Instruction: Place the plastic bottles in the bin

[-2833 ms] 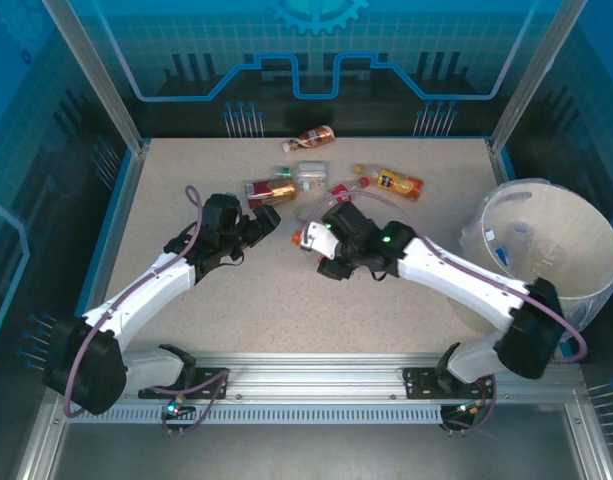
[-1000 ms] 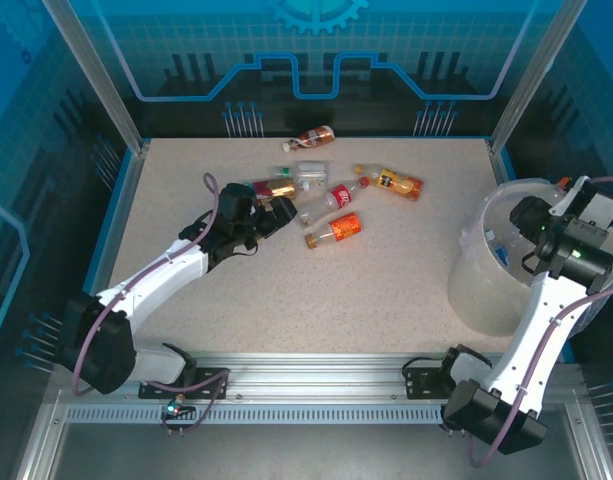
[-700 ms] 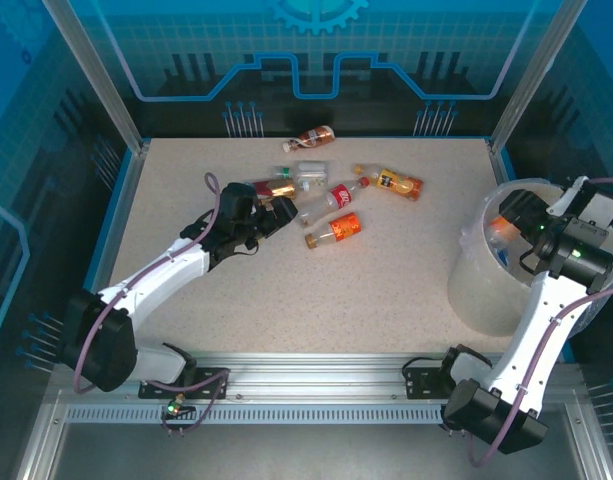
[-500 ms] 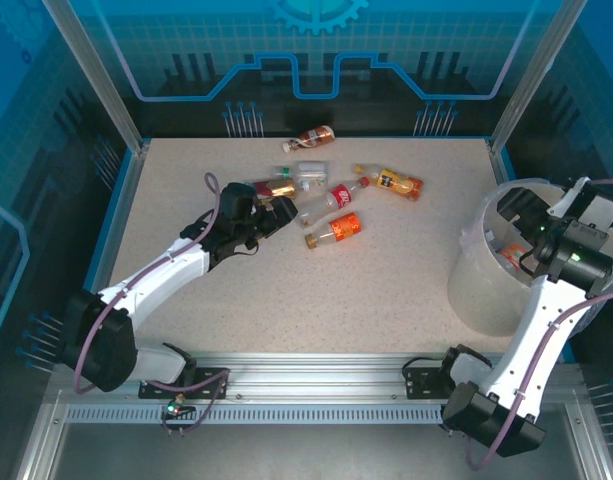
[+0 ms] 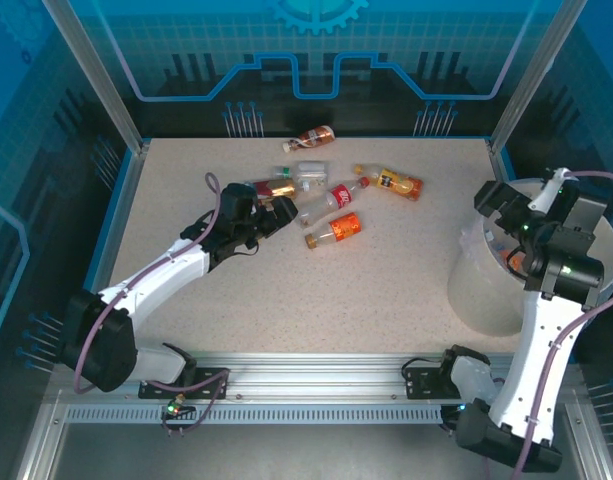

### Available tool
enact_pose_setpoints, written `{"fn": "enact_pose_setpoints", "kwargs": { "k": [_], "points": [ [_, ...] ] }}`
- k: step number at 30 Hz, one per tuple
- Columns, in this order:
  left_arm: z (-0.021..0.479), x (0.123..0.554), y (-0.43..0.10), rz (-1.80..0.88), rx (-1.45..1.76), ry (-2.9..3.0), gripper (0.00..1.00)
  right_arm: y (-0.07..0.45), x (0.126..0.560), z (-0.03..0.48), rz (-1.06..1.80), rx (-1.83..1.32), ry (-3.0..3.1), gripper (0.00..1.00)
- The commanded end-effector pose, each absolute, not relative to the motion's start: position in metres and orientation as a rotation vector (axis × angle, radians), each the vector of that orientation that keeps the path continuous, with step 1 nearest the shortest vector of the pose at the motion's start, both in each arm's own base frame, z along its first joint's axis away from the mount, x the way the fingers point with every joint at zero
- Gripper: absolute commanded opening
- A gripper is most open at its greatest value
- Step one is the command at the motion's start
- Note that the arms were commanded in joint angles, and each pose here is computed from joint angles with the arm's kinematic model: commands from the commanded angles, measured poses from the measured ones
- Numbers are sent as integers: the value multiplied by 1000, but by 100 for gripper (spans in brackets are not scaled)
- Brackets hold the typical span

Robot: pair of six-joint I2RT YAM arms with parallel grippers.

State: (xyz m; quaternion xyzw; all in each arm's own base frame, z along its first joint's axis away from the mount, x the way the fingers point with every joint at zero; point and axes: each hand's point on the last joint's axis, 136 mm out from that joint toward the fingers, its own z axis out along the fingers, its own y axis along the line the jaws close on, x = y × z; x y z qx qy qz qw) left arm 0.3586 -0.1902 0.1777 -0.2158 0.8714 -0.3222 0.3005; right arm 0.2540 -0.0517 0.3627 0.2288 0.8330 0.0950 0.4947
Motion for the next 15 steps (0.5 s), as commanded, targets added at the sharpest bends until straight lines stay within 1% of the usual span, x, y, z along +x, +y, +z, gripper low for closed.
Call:
{"fn": "enact_pose_setpoints", "kwargs": {
  "k": [1,6,11,15],
  "points": [
    [186,359,-189,-854,-540,2273,99,-23,257,393,283,399,1941,100],
    [183,361,-179,-806,-570,2285,99,39,268,400,461,152,1926,100],
    [188,363,-174,-764,-522,2277,99,89,275,390,505,-28,1937,100],
    [186,368,-165,-676,-500,2288,99,125,283,376,547,-126,1967,100]
  ]
}}
